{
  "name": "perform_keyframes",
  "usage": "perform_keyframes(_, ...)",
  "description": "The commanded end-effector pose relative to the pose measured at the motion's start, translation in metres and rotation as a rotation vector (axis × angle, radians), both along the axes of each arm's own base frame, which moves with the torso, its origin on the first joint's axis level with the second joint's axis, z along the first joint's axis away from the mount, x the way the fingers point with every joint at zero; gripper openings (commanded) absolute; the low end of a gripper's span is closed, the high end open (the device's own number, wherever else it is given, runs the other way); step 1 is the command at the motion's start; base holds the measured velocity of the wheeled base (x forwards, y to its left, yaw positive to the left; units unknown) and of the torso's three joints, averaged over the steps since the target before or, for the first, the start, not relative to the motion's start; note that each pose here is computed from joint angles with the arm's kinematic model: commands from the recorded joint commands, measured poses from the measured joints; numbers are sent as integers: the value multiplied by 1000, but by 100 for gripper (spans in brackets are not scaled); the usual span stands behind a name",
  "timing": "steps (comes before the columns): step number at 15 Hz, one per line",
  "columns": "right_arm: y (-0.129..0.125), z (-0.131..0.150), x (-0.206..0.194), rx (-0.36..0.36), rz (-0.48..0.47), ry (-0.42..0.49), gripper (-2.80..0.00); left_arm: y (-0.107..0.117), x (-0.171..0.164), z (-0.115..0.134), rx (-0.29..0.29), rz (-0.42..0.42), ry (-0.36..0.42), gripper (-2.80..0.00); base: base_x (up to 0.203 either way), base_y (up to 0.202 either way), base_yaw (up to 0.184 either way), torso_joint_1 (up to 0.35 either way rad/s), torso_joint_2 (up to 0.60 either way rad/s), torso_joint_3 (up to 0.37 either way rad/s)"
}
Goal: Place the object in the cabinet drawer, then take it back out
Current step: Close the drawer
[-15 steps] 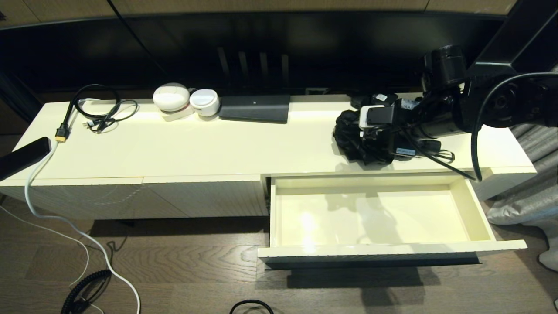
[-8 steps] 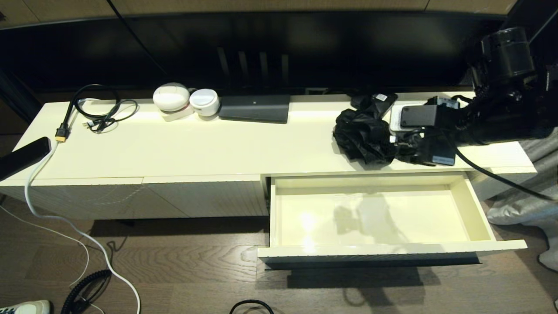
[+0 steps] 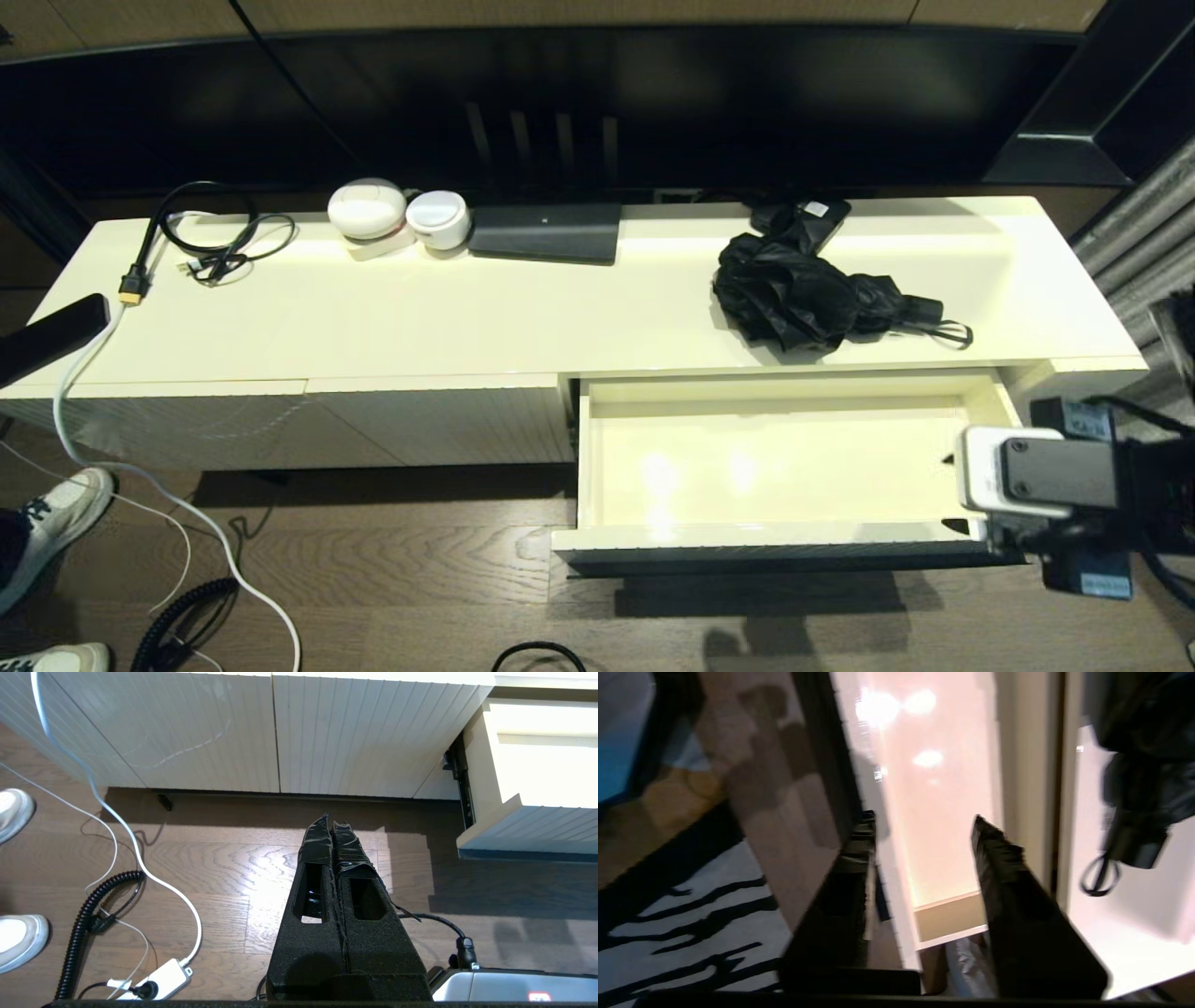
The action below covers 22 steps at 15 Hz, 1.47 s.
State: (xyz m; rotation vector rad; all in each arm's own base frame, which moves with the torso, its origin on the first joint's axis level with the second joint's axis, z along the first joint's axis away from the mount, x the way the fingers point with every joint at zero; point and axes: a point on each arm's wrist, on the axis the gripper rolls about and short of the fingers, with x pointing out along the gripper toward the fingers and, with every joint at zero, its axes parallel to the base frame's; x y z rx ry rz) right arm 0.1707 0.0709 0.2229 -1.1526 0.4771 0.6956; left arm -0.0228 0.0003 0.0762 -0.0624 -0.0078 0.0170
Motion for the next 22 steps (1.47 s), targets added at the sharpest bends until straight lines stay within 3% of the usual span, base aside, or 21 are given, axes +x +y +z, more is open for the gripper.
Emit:
perform_keyframes(1, -10, -14, -34, 10, 20, 13, -280, 0, 0, 0, -1, 1, 0, -280, 0, 0, 0, 0, 0, 0)
perform_keyframes(10, -17, -94, -71, -14, 121, 220, -280, 0, 0, 0, -1, 1, 0, -280, 0, 0, 0, 0, 0, 0)
perform_keyframes(15, -4, -128, -48, -47, 128, 290, -280, 0, 0, 0, -1, 1, 0, -280, 0, 0, 0, 0, 0, 0)
perform_keyframes(18, 9, -142, -23, -36, 132, 257, -280, 0, 0, 0, -1, 0, 0, -280, 0, 0, 0, 0, 0, 0)
perform_keyframes(20, 17, -146, -8, -14, 136, 185, -280, 0, 0, 0, -1, 1, 0, -280, 0, 0, 0, 0, 0, 0)
perform_keyframes(22, 18, -147, -2, -40, 165, 115, -280, 0, 0, 0, -1, 1, 0, -280, 0, 0, 0, 0, 0, 0)
